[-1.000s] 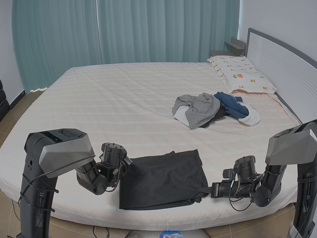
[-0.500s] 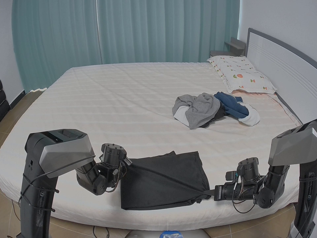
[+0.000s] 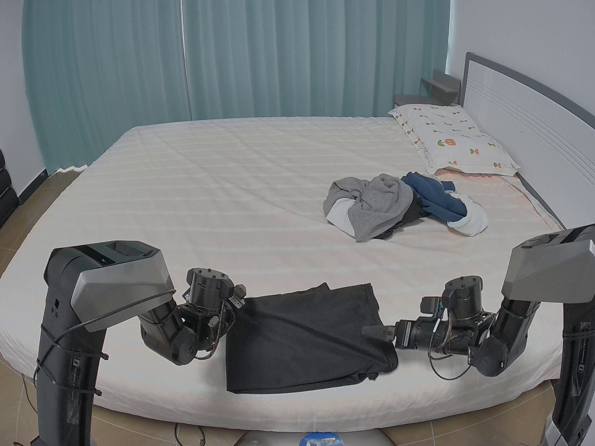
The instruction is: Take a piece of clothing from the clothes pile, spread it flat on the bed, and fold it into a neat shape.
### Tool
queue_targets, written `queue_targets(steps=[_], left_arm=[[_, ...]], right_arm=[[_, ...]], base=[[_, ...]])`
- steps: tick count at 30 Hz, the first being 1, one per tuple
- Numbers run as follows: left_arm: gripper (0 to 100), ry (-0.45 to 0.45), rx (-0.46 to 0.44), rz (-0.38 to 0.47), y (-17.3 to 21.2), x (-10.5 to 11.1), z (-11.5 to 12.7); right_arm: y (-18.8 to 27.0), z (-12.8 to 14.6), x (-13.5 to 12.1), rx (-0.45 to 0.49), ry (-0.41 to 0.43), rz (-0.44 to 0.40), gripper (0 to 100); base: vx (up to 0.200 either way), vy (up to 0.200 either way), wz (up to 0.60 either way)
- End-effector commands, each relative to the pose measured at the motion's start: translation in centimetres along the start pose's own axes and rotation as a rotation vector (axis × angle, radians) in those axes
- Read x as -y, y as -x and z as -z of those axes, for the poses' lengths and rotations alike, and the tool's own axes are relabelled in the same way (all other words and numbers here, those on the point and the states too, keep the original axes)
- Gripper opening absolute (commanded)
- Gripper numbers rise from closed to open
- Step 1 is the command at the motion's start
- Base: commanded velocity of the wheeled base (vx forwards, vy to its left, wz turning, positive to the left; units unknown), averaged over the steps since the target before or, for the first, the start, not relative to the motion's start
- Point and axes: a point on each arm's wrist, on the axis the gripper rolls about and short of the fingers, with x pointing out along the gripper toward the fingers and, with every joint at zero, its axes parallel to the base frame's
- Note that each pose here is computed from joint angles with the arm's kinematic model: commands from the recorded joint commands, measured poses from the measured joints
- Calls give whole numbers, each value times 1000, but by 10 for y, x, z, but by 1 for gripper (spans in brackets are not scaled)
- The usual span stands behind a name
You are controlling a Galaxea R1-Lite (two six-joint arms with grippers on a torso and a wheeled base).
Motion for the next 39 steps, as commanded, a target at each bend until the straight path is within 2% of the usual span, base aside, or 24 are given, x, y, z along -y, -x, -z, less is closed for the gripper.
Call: queue_targets(steps=[1, 6, 10, 22, 23, 24, 34, 39], left_arm=[[100, 53, 15, -31, 3, -10, -13], [100, 59, 10, -48, 11, -16, -17], [100, 59, 9, -53, 10, -18, -17], [100, 57, 8, -54, 9, -18, -16], [100, 57, 8, -54, 9, -18, -16], [100, 56, 7, -53, 10, -18, -16], [100, 50, 4, -56, 10, -18, -14], [100, 48, 3, -57, 10, -18, -14]], right_arm=[[-33, -25, 11, 81, -33, 29, 100], [-71, -43, 19, 115, -41, 83, 100], [-86, -57, 18, 130, -54, 78, 100], [-108, -66, 19, 128, -57, 91, 100], [-108, -66, 19, 128, -57, 91, 0], [-112, -67, 21, 149, -56, 121, 0], [-109, -82, 30, 204, -64, 133, 0], [-110, -80, 35, 201, -71, 140, 0]], base=[[0, 0, 0], [0, 0, 0], [0, 0, 0], [0, 0, 0], [0, 0, 0], [0, 0, 0], [0, 0, 0], [0, 0, 0]])
